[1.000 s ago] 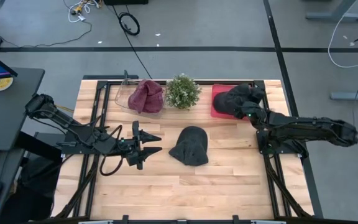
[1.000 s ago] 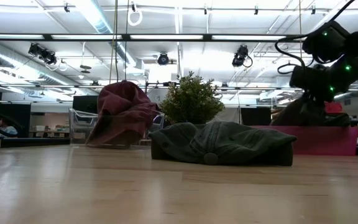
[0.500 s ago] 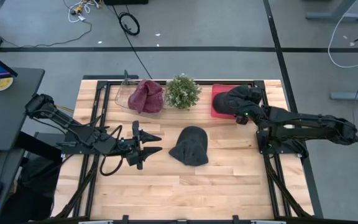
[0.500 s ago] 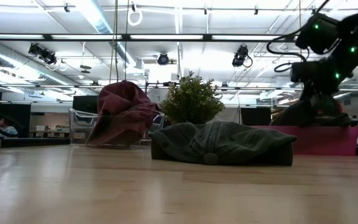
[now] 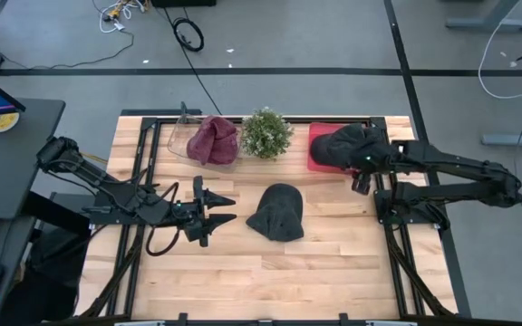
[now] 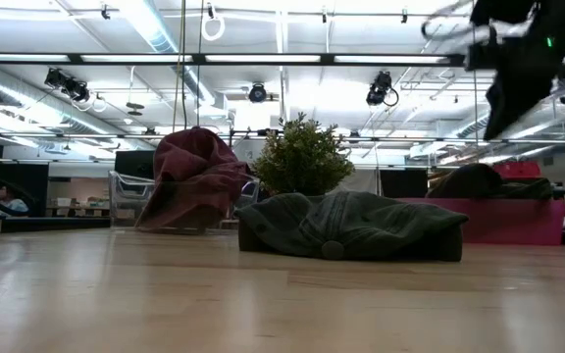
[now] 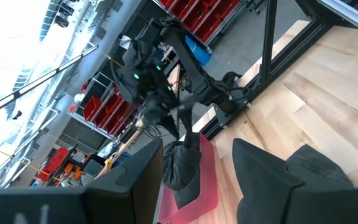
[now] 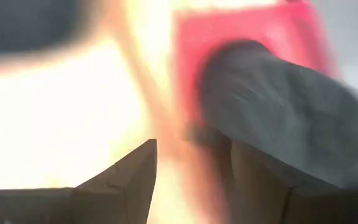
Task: Pick & Place hat
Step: Put the black cap into the pink bin
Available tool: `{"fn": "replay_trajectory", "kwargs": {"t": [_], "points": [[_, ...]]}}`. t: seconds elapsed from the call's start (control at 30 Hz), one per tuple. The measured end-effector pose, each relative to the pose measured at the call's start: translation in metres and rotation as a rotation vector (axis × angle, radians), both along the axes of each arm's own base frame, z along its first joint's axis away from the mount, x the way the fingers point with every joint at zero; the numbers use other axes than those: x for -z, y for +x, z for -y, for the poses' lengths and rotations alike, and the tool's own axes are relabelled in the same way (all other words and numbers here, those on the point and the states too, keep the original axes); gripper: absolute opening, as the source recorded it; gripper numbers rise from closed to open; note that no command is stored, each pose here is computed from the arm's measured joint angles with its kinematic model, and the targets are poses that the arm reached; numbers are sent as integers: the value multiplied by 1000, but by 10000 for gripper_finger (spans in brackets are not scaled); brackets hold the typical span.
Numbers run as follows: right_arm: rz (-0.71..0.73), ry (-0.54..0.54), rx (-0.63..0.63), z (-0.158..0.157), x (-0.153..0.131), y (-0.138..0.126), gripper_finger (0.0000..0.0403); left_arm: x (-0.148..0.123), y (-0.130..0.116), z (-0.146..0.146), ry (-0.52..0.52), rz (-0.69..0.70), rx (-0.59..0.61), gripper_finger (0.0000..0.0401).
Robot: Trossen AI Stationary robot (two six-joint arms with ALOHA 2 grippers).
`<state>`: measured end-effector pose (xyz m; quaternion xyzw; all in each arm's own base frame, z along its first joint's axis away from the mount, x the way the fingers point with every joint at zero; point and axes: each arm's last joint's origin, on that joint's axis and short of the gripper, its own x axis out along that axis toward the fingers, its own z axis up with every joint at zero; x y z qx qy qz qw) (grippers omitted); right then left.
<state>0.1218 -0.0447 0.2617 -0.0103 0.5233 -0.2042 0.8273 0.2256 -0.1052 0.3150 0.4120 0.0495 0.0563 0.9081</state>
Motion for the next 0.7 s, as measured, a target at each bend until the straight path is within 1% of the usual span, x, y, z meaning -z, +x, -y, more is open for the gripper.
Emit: {"fn": "replay_trajectory", "kwargs": {"t": [0.13,0.17,0.23,0.27,0.33,0.4,0.5,0.6,0.7], "points": [[312,316,95,-8,-29,13,208,0,0,0,1,-2,0,197],[393,395,102,-9,-36,17,208,0,0,0,-3,-1,0,197],[538,518,54,-13,-46,27,208,0,0,0,-14,1,-1,197],[603,551,-7,-15,-51,32,208,0,0,0,-21,1,-1,197],[719,587,-161,-18,-58,41,208,1,0,0,-23,-2,-1,197],[817,597,-293,-22,-64,49,208,1,0,0,-20,-7,0,197],[948,601,-451,-30,-68,57,208,2,0,0,-22,-14,-1,197],[1015,607,-544,-40,-57,65,208,3,0,0,-30,-27,-2,197],[1041,631,-608,-50,-36,72,208,6,-1,0,-40,-46,-4,197]]}}
